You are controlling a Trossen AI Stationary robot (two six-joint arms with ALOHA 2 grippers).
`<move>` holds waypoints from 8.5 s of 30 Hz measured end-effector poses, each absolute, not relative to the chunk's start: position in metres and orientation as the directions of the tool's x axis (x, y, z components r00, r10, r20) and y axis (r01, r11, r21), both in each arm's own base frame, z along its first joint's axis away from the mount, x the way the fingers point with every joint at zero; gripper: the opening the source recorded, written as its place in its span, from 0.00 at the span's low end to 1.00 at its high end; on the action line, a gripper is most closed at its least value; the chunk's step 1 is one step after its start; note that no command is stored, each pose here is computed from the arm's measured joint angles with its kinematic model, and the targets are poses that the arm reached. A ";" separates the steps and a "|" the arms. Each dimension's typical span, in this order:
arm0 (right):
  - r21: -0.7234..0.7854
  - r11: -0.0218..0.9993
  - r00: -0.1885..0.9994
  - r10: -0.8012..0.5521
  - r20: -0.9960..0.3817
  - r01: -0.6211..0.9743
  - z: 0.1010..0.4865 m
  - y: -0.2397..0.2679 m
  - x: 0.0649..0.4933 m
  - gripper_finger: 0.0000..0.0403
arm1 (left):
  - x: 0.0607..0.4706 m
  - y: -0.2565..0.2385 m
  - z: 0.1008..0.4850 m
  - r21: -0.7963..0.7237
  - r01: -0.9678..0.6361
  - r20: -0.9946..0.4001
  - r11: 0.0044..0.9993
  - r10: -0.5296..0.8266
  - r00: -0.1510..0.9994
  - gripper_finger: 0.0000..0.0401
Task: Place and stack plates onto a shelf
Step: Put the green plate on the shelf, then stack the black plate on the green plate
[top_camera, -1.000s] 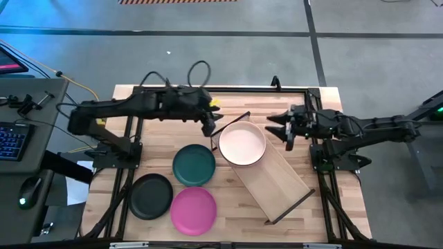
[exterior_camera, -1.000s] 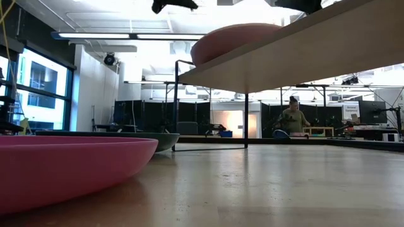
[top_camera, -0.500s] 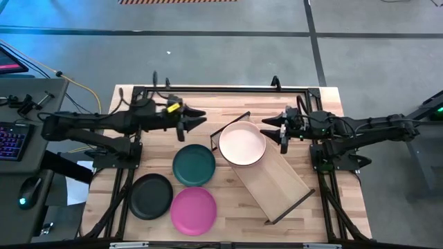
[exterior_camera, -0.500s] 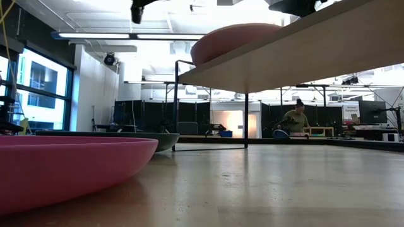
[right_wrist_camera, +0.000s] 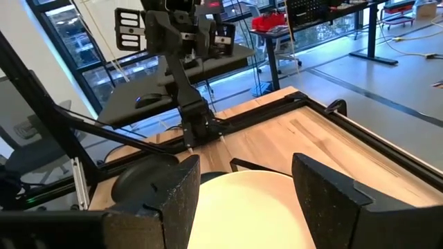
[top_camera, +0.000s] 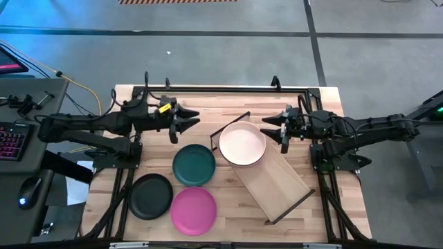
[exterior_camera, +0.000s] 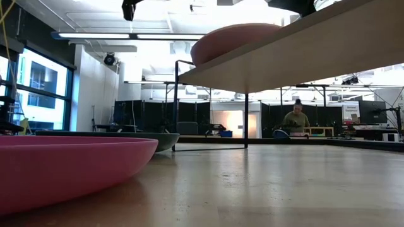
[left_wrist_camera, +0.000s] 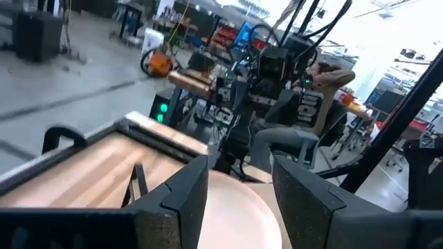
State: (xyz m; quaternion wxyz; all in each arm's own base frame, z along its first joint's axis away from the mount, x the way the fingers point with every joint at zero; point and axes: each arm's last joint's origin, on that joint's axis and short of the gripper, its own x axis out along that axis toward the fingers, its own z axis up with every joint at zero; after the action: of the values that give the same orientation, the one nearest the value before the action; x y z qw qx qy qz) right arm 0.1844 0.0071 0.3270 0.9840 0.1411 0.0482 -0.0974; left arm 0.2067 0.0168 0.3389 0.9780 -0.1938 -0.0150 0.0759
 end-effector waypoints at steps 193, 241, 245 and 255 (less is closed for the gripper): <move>0.490 0.731 0.450 0.276 -0.849 0.475 0.310 0.068 0.152 0.00 | 0.275 -0.048 0.369 -0.336 0.064 -0.020 0.940 -0.075 0.997 0.10; 0.338 0.764 0.473 0.049 -0.880 0.549 0.340 0.039 0.107 0.52 | 0.169 0.002 0.397 -0.406 -0.134 -0.153 0.904 0.077 0.985 0.05; 0.354 0.734 0.518 0.002 -0.855 0.581 0.343 0.034 0.100 0.52 | 0.164 0.007 0.398 -0.391 -0.160 -0.151 0.906 0.109 0.983 0.01; 0.345 0.723 0.551 -0.059 -0.832 0.598 0.345 0.031 0.099 0.51 | 0.167 0.015 0.396 -0.326 -0.182 -0.165 0.928 0.133 0.977 0.00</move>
State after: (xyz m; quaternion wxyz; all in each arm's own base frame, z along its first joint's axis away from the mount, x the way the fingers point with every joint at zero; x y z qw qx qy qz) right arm 0.0986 0.0311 0.3446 0.8229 0.3137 0.4296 -0.1997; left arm 0.1673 0.0148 0.3960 0.9793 -0.1720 0.0703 0.0805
